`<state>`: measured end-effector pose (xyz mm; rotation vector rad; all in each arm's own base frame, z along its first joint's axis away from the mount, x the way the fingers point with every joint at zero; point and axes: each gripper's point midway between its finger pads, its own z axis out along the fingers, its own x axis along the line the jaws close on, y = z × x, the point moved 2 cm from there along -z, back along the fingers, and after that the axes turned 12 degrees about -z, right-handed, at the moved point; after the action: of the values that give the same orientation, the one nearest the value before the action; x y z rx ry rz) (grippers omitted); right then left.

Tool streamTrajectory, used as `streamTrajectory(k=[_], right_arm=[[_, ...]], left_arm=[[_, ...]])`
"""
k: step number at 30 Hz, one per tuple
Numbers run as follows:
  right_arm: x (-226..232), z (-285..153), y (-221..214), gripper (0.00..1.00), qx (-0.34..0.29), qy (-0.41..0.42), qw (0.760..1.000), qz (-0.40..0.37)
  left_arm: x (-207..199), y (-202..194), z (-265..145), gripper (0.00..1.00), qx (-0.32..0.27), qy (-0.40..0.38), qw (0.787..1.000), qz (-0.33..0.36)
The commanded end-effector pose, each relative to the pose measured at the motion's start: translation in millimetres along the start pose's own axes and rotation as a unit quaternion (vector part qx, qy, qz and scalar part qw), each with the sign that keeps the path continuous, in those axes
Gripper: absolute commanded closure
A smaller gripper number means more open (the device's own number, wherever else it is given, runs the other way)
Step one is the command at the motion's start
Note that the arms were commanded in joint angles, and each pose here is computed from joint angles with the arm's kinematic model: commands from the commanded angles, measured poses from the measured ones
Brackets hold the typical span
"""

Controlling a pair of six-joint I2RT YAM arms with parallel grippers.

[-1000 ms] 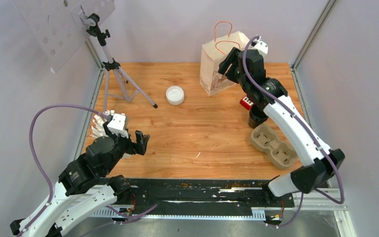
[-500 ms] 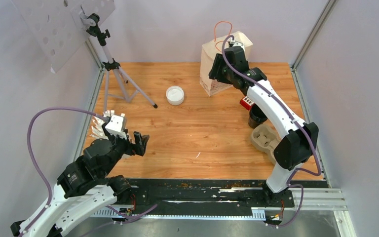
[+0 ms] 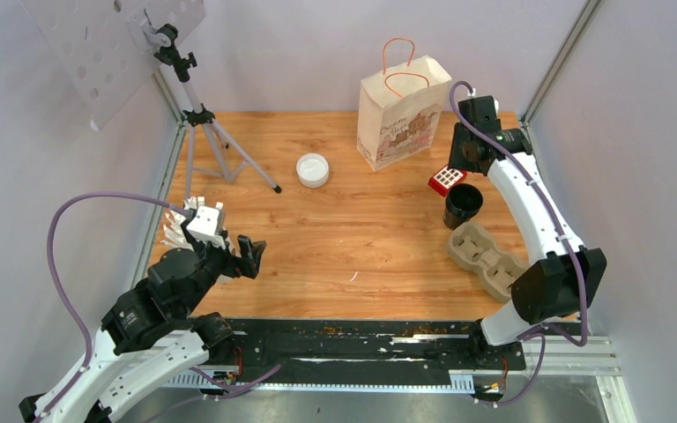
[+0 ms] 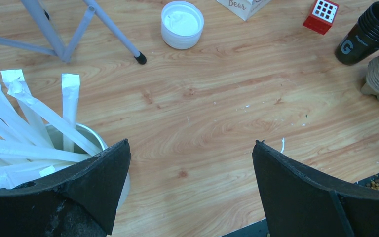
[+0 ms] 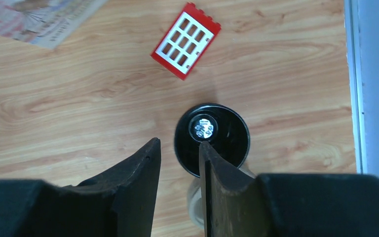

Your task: Pack the takeout coffee

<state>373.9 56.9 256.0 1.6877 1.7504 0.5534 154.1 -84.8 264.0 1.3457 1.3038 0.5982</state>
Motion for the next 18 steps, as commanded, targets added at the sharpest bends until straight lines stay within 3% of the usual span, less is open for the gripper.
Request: streamTrajectory(k=[1, 6, 18], right_arm=[[-4.5, 13.2, -20.7, 0.67, 0.049, 0.012, 0.998, -0.045], [12.3, 25.5, -26.7, 0.72, 0.056, 0.071, 0.995, -0.05], [4.2, 49.6, -49.3, 0.79, 0.111, 0.046, 0.991, -0.064]], left_arm=[[-3.4, 7.1, 1.7, 0.0, -0.014, -0.003, 1.0, -0.006], [-4.1, 6.7, 2.8, 0.0, -0.012, -0.003, 1.0, -0.005], [-4.3, 4.6, 5.2, 0.0, -0.006, -0.001, 1.0, -0.001]])
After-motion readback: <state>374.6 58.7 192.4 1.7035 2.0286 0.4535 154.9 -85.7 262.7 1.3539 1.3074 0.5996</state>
